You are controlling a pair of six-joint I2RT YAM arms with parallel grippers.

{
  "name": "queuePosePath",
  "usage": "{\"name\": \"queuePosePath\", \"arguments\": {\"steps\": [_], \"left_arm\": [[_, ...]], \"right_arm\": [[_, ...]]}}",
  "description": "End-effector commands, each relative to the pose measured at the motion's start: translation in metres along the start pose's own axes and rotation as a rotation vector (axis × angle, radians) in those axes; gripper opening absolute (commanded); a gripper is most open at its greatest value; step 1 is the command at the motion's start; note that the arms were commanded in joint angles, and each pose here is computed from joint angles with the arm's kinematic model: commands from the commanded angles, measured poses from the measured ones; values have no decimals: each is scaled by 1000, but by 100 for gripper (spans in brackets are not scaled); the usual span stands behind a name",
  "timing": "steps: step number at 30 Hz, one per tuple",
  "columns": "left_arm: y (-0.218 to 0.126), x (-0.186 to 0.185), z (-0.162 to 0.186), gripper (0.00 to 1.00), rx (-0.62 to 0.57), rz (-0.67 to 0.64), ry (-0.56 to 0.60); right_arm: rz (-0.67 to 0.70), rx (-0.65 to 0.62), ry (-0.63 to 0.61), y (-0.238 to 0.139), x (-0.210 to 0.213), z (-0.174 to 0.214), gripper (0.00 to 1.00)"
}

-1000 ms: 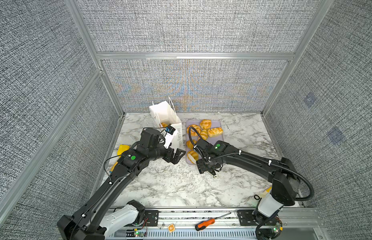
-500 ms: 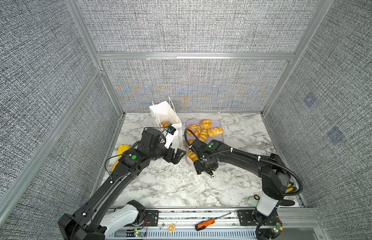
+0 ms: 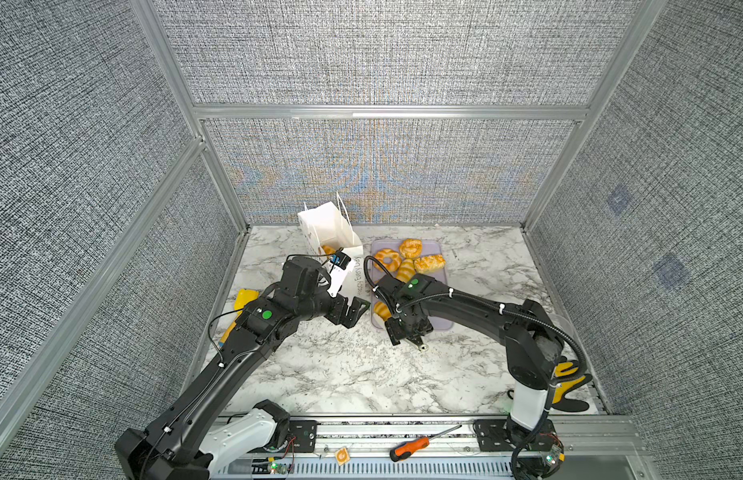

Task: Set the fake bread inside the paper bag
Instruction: 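Lower the tongs and close them on a striped croissant with right gripper, then lift the striped croissant toward the bag while left gripper rises beside the bag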

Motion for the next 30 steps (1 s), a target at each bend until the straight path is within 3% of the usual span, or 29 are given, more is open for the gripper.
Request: {"name": "queuePosePath", "arguments": {"steps": [1, 10, 20, 30], "left_arm": [[-2, 0, -1, 99, 0, -4, 7], [-6, -2, 6, 99, 16, -4, 1], [-7, -2, 7, 99, 2, -8, -10], [-18, -2, 0, 99, -33, -42, 3]], "right_arm": [[19, 10, -17, 0, -1, -3, 74], [18, 26, -27, 5, -5, -12, 73], [36, 65, -59, 9, -12, -8, 60], [-80, -9, -55, -9, -18, -3, 53]]}}
Point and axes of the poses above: each gripper's point midway between its finger pads, its own y axis out along the fingers, its own x axis along the line the jaws close on, z = x × y, the point moved 10 cm from there along -y, back along the fingers, and after that the axes turned 9 degrees about y, right-handed, at the moved point
